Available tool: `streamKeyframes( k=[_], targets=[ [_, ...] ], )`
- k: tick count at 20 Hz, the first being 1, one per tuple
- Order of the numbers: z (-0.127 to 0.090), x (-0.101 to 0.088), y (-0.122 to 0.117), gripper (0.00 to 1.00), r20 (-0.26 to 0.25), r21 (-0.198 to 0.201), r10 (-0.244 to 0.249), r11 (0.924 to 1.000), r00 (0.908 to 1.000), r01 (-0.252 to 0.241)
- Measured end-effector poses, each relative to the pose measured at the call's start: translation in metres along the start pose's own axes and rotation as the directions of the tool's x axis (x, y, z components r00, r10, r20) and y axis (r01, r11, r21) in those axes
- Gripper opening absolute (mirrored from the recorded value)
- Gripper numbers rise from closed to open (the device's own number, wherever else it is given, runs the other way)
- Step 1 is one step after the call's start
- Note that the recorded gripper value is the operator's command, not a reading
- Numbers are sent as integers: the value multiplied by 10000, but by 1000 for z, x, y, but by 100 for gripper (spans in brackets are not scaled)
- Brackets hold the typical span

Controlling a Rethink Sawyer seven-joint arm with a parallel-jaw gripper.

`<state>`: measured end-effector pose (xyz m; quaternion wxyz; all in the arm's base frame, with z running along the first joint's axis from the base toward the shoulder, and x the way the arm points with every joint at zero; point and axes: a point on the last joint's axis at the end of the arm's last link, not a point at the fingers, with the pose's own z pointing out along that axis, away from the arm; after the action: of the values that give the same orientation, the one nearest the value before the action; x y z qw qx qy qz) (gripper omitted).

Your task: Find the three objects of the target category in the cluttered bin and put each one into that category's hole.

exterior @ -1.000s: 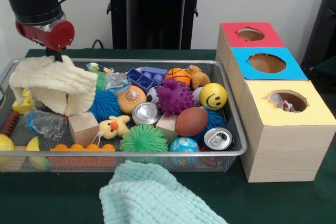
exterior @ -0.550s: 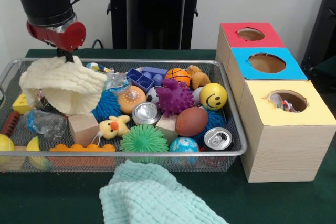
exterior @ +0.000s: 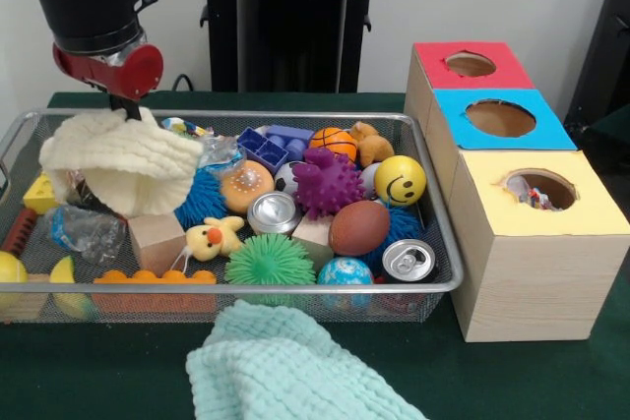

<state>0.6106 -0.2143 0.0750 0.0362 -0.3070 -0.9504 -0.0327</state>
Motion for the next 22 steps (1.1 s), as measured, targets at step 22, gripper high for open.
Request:
streamKeyframes(
  k=[22],
  targets=[
    [1, -52, -12, 0, 733, -444, 12, 9990, 9973, 20]
  ],
)
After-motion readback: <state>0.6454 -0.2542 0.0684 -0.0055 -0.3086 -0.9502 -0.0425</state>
